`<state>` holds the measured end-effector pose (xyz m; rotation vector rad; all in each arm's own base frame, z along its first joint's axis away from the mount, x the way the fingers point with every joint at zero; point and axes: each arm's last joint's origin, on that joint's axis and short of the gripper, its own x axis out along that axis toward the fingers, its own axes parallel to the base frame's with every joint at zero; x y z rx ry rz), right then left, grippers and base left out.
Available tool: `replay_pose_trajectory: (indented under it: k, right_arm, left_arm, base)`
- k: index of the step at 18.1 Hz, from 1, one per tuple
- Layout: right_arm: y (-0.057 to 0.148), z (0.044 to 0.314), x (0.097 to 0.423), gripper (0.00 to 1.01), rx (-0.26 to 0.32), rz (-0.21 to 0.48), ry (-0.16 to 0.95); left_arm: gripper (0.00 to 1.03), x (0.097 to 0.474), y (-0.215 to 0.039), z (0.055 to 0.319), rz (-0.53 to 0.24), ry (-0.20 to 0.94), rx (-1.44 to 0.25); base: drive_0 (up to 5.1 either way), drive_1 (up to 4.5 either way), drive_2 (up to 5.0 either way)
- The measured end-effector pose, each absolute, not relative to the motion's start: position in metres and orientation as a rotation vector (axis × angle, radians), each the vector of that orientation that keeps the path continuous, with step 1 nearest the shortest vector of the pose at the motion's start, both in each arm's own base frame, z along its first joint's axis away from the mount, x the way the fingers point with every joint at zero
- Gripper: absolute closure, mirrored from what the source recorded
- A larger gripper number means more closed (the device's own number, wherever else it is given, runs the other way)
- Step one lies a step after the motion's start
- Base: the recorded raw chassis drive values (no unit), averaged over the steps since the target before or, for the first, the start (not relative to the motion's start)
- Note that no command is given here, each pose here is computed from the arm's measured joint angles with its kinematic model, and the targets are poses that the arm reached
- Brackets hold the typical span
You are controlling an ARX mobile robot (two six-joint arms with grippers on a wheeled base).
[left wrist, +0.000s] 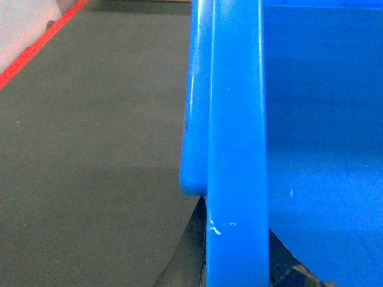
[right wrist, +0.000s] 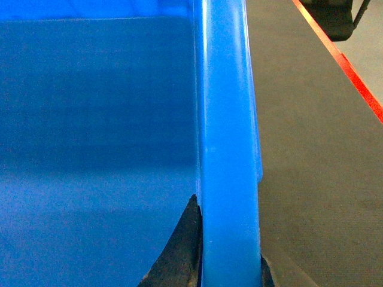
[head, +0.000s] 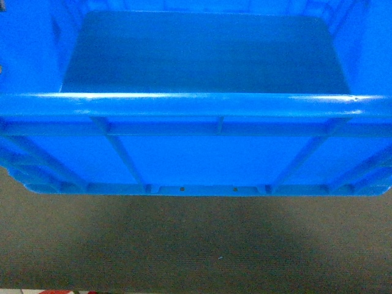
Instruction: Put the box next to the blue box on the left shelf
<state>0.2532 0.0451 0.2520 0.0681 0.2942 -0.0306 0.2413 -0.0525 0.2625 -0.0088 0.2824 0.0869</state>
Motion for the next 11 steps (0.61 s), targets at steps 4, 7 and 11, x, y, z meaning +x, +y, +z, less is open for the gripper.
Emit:
replay_pose_trajectory:
  k: [4, 7, 11]
  right_arm:
    - [0.042, 0.246, 0.195, 0.91, 0.056, -0.042, 0.269]
    - [0.043, 0.261, 0.171, 0.91, 0.047, -0.043, 0.148]
    - [0.044, 0.258, 0.17, 0.91, 0.026, -0.049, 0.162]
  left_arm:
    - [0.95, 0.189, -0.048, 0.258, 0.088, 0.279, -0.015]
    - [0.95, 0.166, -0.047, 0.27, 0.087, 0.196, -0.033]
    - [0.95, 0.167, -0.048, 0.266, 0.085, 0.218, -0.027]
  base:
    - [0.0, 0.0, 0.0]
    - [0.0, 0.0, 0.0]
    - [0.0, 0.0, 0.0]
